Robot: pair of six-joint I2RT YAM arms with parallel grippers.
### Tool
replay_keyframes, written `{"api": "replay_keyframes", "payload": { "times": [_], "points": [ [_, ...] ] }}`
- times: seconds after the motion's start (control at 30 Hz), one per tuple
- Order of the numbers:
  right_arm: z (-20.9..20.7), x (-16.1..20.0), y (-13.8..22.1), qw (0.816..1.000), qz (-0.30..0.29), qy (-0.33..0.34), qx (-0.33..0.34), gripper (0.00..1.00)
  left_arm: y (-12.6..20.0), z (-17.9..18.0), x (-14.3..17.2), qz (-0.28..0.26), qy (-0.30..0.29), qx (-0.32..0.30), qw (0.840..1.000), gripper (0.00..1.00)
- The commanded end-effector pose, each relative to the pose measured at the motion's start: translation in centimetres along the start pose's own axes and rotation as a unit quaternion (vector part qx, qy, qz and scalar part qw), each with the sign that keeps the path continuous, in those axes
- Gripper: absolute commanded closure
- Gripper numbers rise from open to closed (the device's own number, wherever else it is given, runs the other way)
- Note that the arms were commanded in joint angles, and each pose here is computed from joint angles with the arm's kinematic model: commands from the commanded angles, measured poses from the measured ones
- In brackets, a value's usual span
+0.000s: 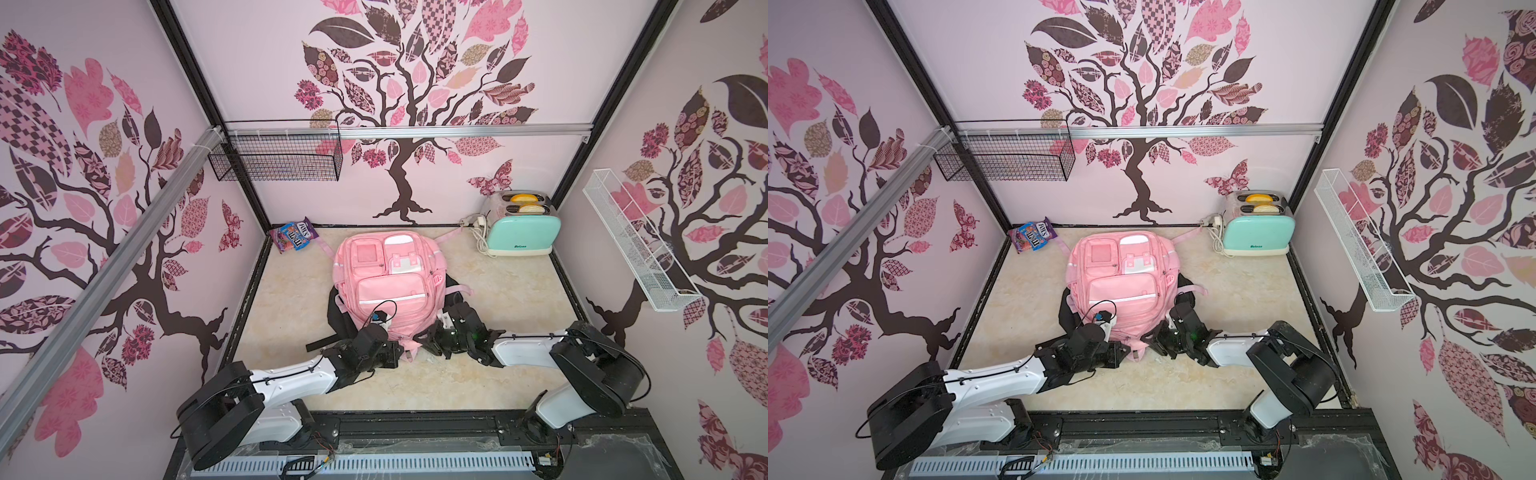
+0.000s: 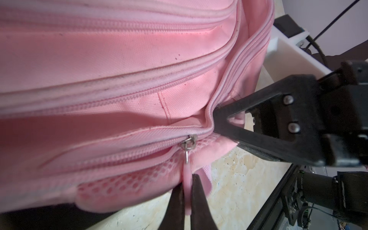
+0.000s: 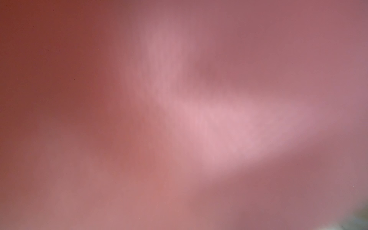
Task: Zip up the backpack
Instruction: Zip the zipper on the backpack.
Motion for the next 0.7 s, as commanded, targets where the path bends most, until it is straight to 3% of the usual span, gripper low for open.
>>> {"api": "replay_keyframes", "payload": {
  "times": [0.0,0.37,0.67],
  "points": [
    [2.2,0.0,0.2,0.999,0.009,0.047,-0.016,1.00,0.0,1.6,0.7,0.011,-0.002,-0.034,0.999,1.00],
    [4.9,-0.4,3.1,0.977,0.046,0.204,0.047,1.00,0.6,1.7,0.0,-0.002,-0.008,-0.054,0.998,1.00],
    [2.7,-2.1,4.1,0.976,0.069,0.197,0.068,1.00,1.0,2.8,-0.5,-0.009,0.003,-0.077,0.997,1.00]
  ]
}}
Point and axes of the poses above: each gripper's point midway between its finger pads, its own y axis back along the fingers, its own z axis along the line the jaws close on, x = y × z, the point moved 3 cm from there along y, back along the fingers, and after that the axes turned 12 degrees about y, right-handed, at the moved point
